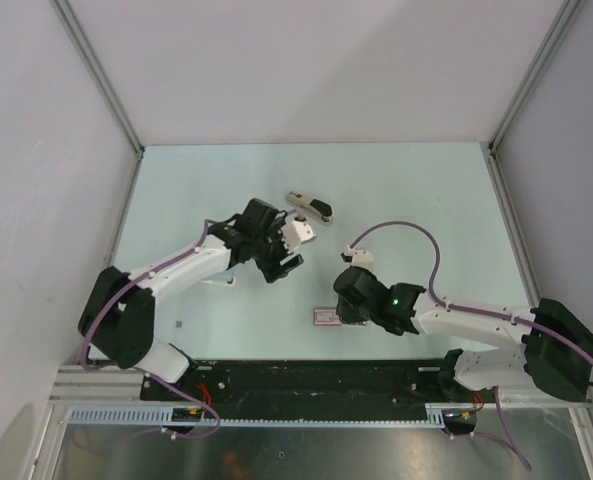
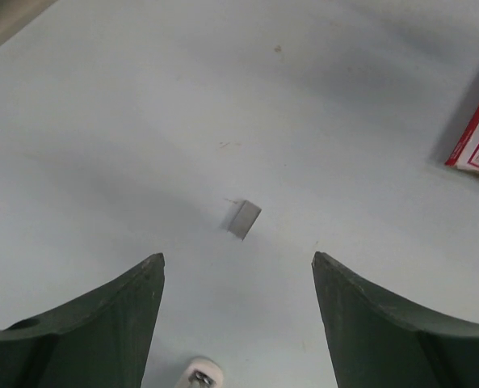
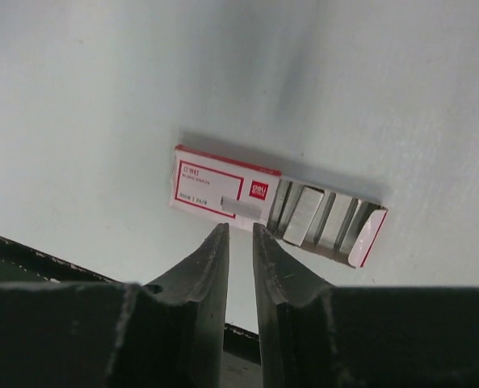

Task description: Unload the staples from the stapler

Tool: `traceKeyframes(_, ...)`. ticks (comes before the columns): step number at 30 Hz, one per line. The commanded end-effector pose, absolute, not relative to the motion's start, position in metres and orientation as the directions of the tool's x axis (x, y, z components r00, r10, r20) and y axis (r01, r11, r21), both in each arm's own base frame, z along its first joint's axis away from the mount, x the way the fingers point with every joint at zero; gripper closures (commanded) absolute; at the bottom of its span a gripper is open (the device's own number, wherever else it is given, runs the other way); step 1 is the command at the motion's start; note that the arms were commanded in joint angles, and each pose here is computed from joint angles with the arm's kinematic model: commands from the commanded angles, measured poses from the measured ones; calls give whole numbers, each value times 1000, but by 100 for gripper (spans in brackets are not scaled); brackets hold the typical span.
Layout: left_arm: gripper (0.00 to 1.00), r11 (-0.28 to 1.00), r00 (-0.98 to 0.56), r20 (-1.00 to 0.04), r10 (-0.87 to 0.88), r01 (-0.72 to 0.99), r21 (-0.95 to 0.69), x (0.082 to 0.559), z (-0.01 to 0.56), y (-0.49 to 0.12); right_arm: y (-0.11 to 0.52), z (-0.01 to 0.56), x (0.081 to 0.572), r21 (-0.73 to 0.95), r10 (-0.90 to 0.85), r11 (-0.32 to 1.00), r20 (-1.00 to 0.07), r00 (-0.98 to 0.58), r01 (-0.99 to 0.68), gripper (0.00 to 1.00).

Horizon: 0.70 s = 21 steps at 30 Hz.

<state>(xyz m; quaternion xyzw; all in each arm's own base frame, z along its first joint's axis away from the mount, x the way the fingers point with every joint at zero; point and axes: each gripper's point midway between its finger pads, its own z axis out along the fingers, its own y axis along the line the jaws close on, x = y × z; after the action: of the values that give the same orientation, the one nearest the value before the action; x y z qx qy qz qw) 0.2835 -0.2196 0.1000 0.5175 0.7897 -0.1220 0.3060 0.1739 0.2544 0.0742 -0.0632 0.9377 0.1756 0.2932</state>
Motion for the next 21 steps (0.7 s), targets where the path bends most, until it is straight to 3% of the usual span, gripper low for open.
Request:
traceKeyframes(1,20,244,-104,-564,819,954,177,282,79,-228,250,89,180,326,90,929,-656,-749,-174,77)
traceKeyframes(11,19,-42,130,-457,880,979,198,273,38,-229,235,98,173,441,197,879,-684,-702,-183,78)
traceKeyframes(21,20,-79,140,-383,913,982,172,283,14,-226,232,94,175,476,217,860,-668,-712,-184,78)
